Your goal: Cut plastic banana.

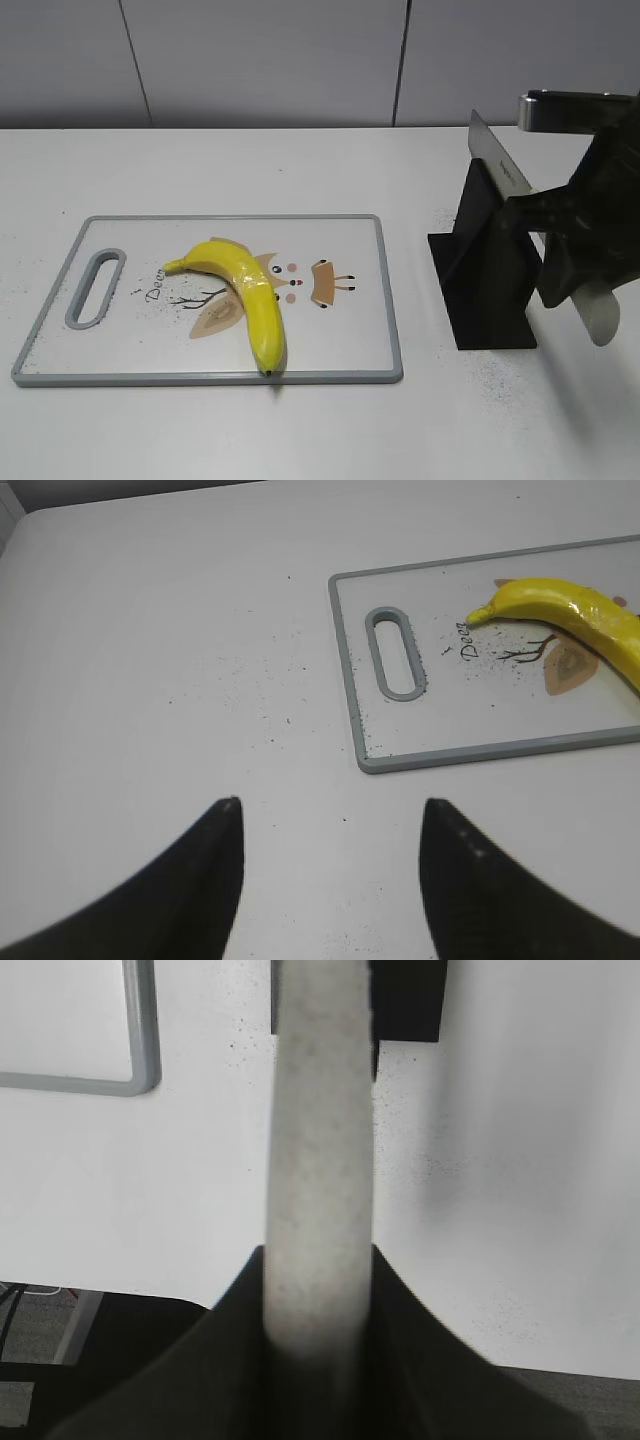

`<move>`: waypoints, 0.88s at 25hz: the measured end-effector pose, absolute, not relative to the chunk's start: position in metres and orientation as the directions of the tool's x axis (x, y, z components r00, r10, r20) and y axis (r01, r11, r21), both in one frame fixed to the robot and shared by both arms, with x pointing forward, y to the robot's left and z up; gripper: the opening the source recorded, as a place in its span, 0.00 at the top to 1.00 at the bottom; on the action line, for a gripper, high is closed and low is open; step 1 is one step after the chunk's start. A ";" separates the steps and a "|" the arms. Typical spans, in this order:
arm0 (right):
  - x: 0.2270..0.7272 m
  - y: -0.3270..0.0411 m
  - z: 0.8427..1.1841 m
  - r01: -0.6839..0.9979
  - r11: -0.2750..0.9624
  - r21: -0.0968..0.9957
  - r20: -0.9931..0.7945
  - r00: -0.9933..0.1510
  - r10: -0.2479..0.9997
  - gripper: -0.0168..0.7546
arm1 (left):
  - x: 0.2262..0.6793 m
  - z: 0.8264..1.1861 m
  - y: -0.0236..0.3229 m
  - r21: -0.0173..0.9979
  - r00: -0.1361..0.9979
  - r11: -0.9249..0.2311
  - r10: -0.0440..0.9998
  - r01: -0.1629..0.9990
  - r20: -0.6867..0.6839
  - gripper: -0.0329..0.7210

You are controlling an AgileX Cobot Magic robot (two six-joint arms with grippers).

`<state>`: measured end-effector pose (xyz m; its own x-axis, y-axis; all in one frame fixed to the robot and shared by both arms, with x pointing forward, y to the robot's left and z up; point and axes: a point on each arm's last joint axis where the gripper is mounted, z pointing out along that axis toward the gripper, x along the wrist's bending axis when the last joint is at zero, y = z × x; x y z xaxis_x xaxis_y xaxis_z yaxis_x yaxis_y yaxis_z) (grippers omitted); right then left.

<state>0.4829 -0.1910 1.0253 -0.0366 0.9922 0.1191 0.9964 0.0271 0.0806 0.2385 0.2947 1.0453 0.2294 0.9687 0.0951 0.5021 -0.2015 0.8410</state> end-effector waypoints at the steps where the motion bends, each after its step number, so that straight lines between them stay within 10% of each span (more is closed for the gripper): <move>1: 0.482 -0.192 1.028 0.996 0.023 0.091 0.122 -0.034 0.992 0.77 | 0.238 1.045 0.295 0.841 0.229 -0.201 0.969 0.502 0.095 0.26; 22: 0.484 -0.201 1.142 0.904 0.106 0.415 0.079 -0.152 0.985 0.77 | 0.239 1.046 0.295 0.846 0.228 -0.200 0.969 0.495 0.096 0.28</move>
